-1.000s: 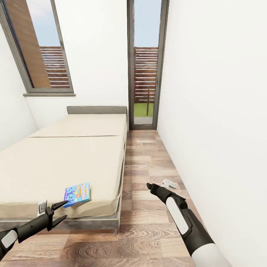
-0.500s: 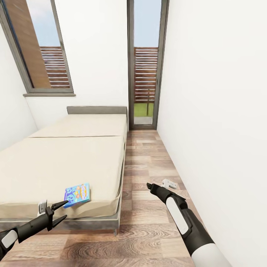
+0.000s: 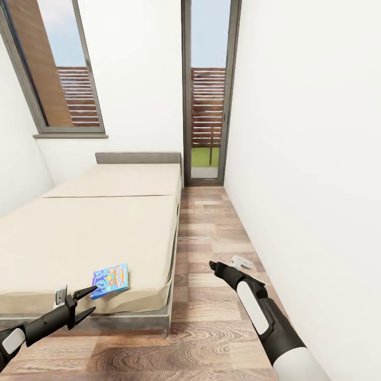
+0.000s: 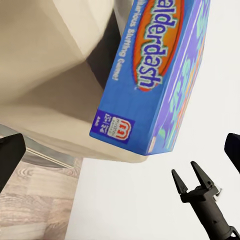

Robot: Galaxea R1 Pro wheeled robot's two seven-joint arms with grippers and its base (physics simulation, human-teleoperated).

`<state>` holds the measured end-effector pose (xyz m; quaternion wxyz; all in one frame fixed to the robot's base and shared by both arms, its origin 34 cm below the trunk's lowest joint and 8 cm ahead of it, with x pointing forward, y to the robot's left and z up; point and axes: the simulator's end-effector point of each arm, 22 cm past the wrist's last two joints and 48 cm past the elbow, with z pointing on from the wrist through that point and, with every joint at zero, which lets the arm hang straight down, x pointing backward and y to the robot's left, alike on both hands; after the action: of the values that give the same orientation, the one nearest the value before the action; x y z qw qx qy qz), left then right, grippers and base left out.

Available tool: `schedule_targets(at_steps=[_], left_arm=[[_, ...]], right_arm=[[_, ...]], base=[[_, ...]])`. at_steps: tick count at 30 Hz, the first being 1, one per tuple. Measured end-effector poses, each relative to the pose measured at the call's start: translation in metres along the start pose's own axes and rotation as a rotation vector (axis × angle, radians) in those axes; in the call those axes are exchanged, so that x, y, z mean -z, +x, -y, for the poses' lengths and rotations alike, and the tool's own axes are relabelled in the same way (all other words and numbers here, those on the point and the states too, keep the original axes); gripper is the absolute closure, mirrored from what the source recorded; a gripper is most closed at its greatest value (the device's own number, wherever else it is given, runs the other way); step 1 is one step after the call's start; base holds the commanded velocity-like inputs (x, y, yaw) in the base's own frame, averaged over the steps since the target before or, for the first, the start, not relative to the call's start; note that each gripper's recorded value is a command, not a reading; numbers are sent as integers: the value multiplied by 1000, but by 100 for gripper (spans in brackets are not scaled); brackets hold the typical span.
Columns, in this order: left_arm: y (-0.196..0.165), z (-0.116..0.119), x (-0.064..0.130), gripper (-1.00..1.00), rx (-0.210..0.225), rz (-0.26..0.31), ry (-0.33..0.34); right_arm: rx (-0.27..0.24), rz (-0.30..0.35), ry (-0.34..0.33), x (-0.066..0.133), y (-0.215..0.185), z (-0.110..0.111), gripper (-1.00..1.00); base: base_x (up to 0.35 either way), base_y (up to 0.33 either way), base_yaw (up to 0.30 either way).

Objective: Put all the toys in the child's room - the three board games (two on the bed and one on the table), the two jigsaw puzzles on the table, and the tennis ball on the table - inside the toy box on the table in the child's room.

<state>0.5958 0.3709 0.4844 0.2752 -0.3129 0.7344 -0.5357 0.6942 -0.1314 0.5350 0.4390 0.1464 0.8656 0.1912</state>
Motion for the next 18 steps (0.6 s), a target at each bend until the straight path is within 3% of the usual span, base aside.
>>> schedule_targets(at_steps=[18], left_arm=[[0,0,0,-100,0,0,0]], right_arm=[[0,0,0,0,0,0,-100]], base=[[0,0,0]])
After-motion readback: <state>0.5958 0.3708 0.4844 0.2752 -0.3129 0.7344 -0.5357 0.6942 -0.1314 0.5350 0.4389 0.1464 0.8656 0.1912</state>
